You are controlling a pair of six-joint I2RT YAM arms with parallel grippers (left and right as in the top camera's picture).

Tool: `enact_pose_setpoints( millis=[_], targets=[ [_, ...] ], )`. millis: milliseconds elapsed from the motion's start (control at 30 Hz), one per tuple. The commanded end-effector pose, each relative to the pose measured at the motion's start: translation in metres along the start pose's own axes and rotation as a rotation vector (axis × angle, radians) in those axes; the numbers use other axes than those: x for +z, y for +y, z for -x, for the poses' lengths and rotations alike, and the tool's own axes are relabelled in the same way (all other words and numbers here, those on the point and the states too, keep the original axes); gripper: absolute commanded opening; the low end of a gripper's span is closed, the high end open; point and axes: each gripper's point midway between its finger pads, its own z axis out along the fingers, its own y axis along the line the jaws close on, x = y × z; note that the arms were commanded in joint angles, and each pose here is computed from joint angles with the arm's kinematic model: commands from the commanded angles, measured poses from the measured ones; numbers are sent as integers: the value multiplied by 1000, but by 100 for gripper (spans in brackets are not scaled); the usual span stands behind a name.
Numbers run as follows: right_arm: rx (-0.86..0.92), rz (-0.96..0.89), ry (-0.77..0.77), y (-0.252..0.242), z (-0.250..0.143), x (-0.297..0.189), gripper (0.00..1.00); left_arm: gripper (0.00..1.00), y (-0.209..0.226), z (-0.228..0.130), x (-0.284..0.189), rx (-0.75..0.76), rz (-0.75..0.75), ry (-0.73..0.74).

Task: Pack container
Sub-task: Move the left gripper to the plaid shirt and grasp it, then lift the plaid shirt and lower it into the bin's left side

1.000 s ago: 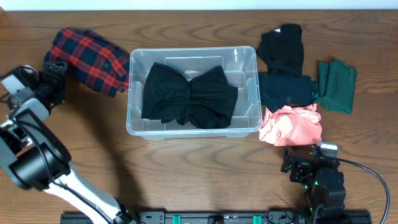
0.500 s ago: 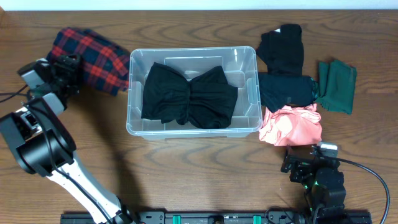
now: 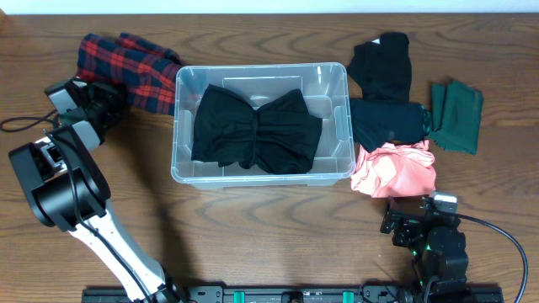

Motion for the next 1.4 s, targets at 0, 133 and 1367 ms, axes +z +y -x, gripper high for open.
enact_pose_setpoints(
  millis=[0,133,1367],
  targets=[
    [18,-8,-1,-2,-1,1,99,6,9,-17,-4,90,-68,116],
    [18,-8,-1,-2,-1,1,99,6,-22,-17,-32,144,-220,199],
    [18,-8,-1,-2,-1,1,99,6,-209,-297,-196,995,-219,572]
  ],
)
